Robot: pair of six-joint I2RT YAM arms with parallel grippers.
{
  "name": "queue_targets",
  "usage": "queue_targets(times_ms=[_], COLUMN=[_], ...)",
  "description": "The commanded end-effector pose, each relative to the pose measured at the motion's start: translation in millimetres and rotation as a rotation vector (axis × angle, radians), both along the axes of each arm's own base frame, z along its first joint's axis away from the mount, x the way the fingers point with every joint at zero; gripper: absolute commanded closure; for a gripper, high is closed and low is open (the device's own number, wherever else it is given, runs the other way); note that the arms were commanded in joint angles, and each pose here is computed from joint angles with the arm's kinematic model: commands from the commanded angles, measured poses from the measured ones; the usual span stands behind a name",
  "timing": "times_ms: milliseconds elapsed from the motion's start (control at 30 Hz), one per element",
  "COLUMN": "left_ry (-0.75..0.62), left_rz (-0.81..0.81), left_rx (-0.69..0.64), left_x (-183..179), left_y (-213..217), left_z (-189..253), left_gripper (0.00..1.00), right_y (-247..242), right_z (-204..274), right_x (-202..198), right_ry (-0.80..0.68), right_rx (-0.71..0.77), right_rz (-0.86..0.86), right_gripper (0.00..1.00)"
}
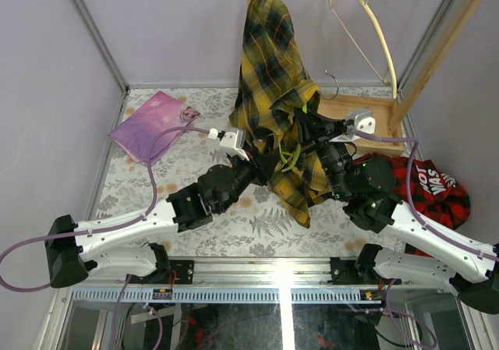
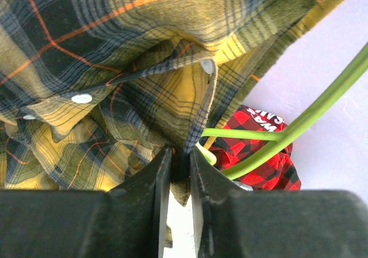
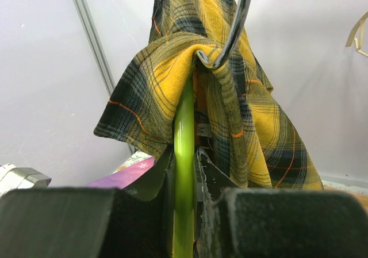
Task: Place the shirt on the hanger
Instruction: Hang the shirt on the hanger.
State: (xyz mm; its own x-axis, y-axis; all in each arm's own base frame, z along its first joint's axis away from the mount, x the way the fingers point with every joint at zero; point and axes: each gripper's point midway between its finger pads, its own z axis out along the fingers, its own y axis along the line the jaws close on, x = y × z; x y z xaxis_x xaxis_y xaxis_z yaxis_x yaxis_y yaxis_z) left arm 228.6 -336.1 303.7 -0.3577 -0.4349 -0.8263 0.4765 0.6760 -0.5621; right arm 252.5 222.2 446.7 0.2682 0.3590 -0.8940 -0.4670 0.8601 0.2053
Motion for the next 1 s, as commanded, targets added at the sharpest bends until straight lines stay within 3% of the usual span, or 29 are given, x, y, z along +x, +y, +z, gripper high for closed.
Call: queue_targets(times_ms=[0,233,433,633,967], left_ry=[-0.001,-0.006,-0.007,0.034,0.103], left_rz=[0.079,0.091,0.09,-0.015,-0.062], left_rx=[0.046,0.124,0.179,0.209,0.244], left_x=[7,12,16,5,-12], left_y=[15,13,7,-10,0], left_z=[-14,-37,-62,-94,-134], left_gripper=[0.87,1.0,1.0,1.0,1.0], right_y=[-20,-23,-26,-32,-34], right_z=[55,56,56,55,56], right_x=[-16,-15,-12,-7,0], right_ry=[-0.109,-0.087,-0.064,-0.075,-0.084], right_rx=[0.19,0.207,0.253,0.286,0.271], right_rz=[0.02,0.01,-0.001,-0.048,-0.102], right_gripper=[1.0,1.0,1.0,1.0,1.0])
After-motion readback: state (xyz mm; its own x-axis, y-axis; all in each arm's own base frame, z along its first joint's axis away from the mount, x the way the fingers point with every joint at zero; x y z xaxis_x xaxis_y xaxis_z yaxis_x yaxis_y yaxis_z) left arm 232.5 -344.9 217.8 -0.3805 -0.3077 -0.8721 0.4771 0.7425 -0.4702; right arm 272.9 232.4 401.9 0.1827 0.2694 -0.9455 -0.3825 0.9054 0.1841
